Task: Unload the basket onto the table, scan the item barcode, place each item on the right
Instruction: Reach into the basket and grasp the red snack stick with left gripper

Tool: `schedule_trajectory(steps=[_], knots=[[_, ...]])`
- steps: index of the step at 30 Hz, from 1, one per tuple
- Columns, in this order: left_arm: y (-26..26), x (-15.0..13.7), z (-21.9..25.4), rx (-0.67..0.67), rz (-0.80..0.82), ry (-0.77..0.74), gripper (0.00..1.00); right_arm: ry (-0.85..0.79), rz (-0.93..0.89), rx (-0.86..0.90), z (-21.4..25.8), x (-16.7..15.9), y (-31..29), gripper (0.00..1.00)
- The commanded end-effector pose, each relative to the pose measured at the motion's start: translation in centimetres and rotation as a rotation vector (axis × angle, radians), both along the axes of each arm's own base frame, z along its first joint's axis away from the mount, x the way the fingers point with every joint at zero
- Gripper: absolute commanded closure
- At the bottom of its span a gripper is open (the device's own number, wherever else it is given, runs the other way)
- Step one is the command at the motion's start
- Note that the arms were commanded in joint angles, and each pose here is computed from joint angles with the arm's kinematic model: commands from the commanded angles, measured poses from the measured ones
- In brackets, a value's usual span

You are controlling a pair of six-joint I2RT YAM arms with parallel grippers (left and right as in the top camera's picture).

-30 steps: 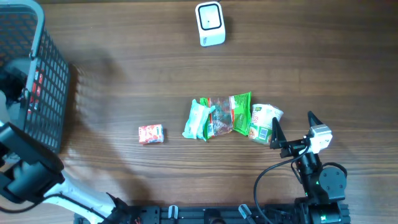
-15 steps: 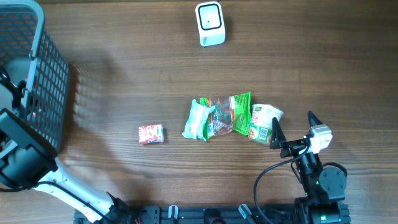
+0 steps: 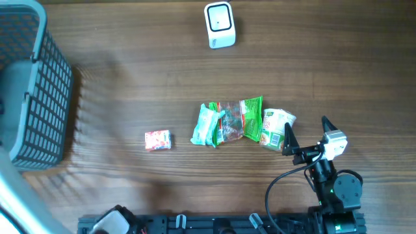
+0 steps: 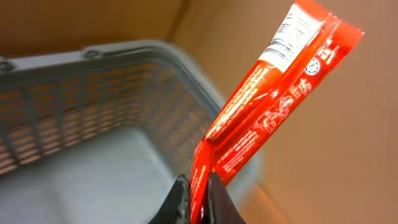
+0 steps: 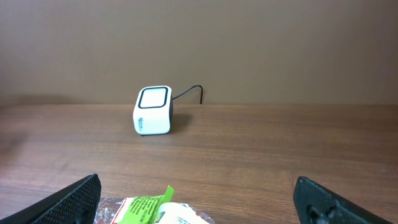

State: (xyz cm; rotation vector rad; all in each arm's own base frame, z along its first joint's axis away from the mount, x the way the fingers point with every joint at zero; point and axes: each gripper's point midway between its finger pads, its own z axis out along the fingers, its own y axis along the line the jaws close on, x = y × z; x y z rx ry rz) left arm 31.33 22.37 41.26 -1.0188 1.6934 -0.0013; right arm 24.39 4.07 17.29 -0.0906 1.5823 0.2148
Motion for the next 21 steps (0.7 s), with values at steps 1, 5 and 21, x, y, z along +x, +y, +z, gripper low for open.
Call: schedule_trajectory(steps=[1,5,21], knots=[[-11.0,0.0,0.1,-0.110,-0.309,0.004,0.96,-0.004,-0.012,0.006,0.1,0.0,-0.2,0.00],[-22.5,-1.2,-5.3,-0.146,-0.675,0.282,0.96,-0.004,-0.012,0.006,0.1,0.0,-0.2,0.00],[-37.7,0.0,-36.6,-0.202,-0.963,0.988,0.33,-0.004,-0.012,0.007,0.1,0.0,-0.2,0.00]])
